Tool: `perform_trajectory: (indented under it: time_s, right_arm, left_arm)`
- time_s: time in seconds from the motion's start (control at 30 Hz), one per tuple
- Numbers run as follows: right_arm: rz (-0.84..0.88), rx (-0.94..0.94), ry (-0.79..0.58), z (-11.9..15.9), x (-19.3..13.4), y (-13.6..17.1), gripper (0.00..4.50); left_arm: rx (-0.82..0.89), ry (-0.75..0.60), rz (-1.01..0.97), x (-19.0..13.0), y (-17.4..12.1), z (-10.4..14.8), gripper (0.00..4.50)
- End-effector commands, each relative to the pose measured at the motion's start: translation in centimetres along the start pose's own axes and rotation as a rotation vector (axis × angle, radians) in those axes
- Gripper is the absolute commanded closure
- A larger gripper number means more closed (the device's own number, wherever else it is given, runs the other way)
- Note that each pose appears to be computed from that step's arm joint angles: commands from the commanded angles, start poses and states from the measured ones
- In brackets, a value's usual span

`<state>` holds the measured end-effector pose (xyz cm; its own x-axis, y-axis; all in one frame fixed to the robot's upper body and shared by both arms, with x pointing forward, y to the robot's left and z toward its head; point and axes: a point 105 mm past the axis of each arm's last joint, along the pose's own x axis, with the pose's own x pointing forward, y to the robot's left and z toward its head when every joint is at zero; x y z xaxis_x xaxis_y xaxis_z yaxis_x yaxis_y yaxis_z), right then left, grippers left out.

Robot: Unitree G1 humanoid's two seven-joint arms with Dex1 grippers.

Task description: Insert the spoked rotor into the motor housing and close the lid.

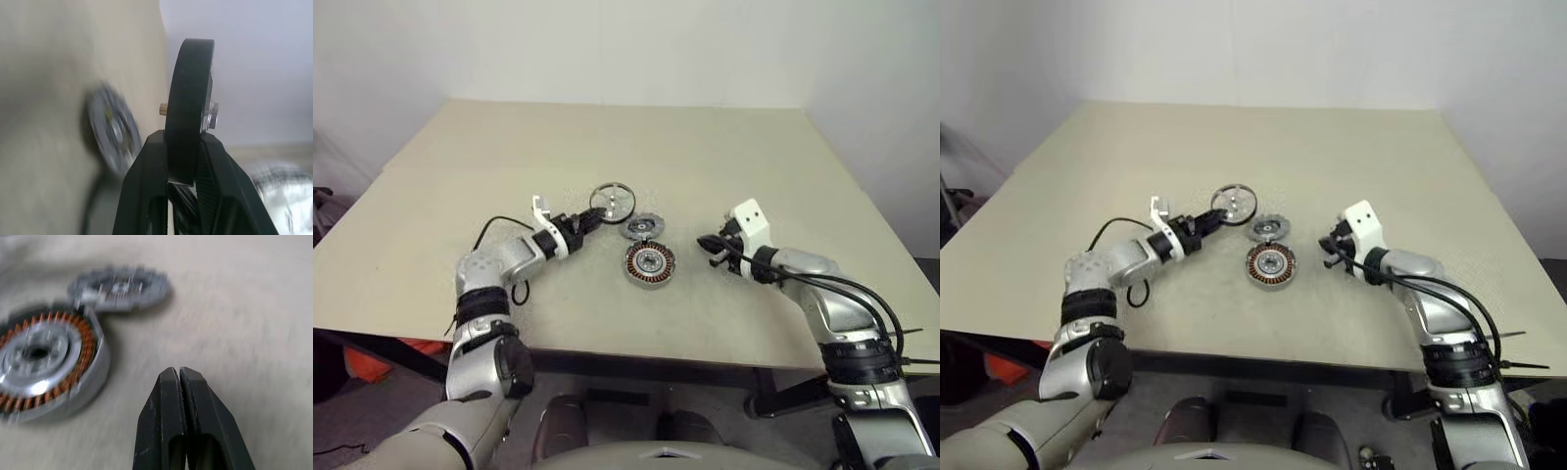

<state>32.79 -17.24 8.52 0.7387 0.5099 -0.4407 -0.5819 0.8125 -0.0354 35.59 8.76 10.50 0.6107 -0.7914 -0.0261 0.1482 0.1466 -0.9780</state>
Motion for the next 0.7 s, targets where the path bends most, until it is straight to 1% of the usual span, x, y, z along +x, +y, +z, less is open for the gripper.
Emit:
perform_trajectory:
  time_s: [0.03, 0.3, 0.5, 0.7]
  right_arm:
    - [0.015, -0.041, -0.048, 1.3, -0.6, 0.7, 4.5]
    - [0.005, -0.038, -0.061, 1.8, -0.7, 1.1, 4.5]
    - [-0.015, -0.028, -0.067, 1.9, -0.8, 0.9, 4.5]
    - [-0.022, -0.022, -0.072, 2.1, -0.7, 0.8, 4.5]
  left_arm:
    - [0.048, 0.073, -0.054, 0.2, -2.1, -1.7, 4.09]
    - [0.038, 0.18, -0.016, 0.9, -1.4, -4.8, 4.09]
    - [0.023, 0.207, 0.074, 0.5, 0.3, -5.4, 4.09]
    - [0.011, 0.211, 0.084, 0.3, 0.7, -5.7, 4.09]
